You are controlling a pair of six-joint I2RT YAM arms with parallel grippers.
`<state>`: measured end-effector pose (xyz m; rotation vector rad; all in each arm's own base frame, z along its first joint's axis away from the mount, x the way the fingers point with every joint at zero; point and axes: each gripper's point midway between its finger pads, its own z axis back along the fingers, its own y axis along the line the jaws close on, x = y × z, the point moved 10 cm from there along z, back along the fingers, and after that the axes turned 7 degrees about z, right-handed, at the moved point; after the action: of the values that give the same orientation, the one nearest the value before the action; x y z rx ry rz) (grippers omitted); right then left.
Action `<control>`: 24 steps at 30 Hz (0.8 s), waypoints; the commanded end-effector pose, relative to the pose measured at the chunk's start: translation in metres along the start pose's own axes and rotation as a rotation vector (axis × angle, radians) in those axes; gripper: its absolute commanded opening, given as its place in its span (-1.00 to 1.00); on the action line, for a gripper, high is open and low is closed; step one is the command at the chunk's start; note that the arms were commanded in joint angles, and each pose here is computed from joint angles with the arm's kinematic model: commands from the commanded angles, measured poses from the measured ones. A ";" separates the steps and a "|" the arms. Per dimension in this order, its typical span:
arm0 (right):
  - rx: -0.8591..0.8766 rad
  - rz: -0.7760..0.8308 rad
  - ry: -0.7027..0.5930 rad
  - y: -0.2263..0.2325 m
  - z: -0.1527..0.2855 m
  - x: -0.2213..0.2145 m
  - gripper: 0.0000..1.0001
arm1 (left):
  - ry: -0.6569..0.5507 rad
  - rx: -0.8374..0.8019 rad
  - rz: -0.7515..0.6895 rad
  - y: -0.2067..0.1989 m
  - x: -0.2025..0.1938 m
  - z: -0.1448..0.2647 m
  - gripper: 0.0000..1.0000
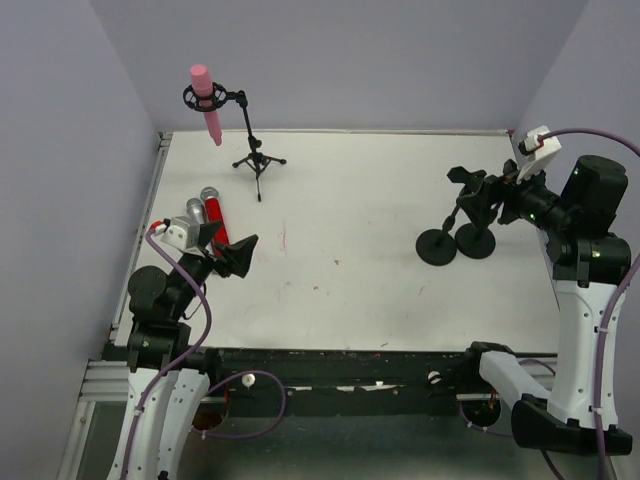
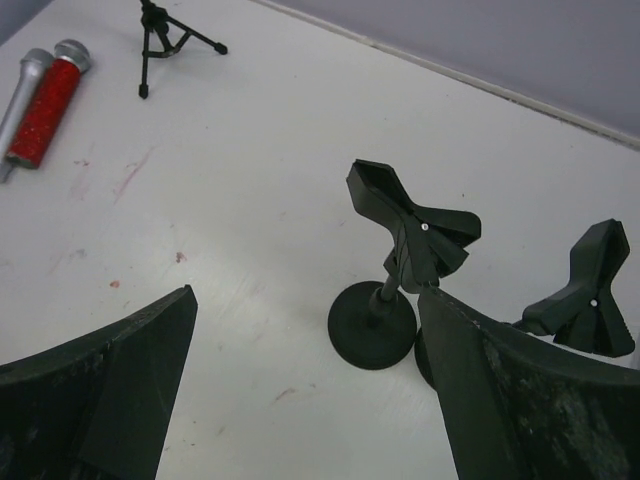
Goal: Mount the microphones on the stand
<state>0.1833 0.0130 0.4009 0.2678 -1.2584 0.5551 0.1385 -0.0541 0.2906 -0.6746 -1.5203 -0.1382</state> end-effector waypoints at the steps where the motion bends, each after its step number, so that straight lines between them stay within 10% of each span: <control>1: -0.078 -0.047 0.068 -0.010 -0.005 -0.015 1.00 | -0.036 0.040 -0.030 0.001 0.005 0.003 0.98; 11: -0.122 0.018 0.116 -0.033 -0.023 -0.018 0.91 | -0.036 0.032 -0.026 0.000 0.005 0.003 0.98; 24: -0.062 0.002 0.165 -0.045 -0.049 -0.037 -0.01 | -0.032 0.035 -0.024 0.001 0.005 0.002 0.98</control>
<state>0.2353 -0.0078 0.3561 0.1777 -1.0885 0.5076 0.1378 -0.0517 0.2931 -0.6478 -1.5483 -0.1230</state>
